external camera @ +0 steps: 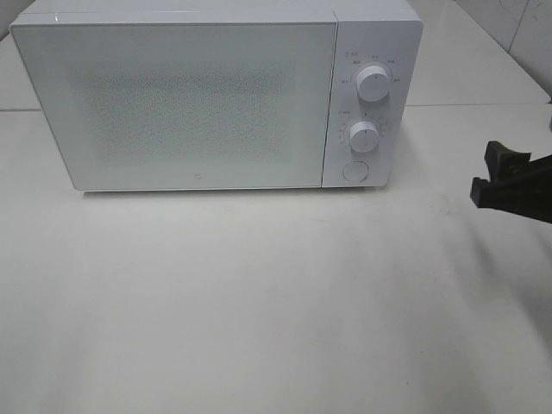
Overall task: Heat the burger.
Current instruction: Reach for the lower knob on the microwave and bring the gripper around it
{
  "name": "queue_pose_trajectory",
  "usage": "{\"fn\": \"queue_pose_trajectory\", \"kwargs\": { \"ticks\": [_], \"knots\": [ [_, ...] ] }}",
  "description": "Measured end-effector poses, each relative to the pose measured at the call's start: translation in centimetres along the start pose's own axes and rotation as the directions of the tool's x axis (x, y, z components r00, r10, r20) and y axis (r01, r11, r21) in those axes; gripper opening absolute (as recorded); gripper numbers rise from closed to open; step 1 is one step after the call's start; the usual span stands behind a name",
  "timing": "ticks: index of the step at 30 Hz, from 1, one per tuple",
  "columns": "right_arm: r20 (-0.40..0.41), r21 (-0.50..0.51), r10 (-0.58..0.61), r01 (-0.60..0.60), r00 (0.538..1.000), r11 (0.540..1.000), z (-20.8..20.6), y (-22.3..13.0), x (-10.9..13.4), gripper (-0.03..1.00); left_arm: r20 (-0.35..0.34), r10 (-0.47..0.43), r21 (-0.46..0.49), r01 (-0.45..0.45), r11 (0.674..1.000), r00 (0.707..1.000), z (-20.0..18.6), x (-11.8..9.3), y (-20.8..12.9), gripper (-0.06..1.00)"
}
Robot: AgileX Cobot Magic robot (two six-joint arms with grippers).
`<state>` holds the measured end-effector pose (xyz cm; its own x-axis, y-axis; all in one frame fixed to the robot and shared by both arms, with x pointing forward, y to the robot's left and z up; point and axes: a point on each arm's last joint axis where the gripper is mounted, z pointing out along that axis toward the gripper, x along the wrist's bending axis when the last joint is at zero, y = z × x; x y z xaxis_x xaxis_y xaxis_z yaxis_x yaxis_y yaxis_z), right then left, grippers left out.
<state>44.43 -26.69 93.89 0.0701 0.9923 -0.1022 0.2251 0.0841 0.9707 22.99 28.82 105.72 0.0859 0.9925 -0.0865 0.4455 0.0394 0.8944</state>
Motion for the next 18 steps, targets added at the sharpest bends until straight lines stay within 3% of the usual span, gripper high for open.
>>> {"fn": "queue_pose_trajectory", "kwargs": {
  "ticks": [6, 11, 18],
  "knots": [
    [0.008, 0.021, -0.021, 0.021, 1.000, 1.000, -0.4, -1.2, 2.2, 0.74, 0.000, 0.000, 0.000, 0.000, 1.000, 1.000, 0.0, 0.0, 0.0, 0.99],
    [-0.022, 0.072, -0.031, 0.032, 0.999, 0.997, -1.0, -2.3, 4.5, 0.74, 0.000, 0.000, 0.000, 0.000, 1.000, 1.000, 0.0, 0.0, 0.0, 0.99],
    [-0.055, 0.067, -0.017, 0.021, 0.998, 0.998, -0.9, -2.2, 7.0, 0.74, 0.000, 0.000, 0.000, 0.000, 1.000, 1.000, 0.0, 0.0, 0.0, 0.99]
  ]
}}
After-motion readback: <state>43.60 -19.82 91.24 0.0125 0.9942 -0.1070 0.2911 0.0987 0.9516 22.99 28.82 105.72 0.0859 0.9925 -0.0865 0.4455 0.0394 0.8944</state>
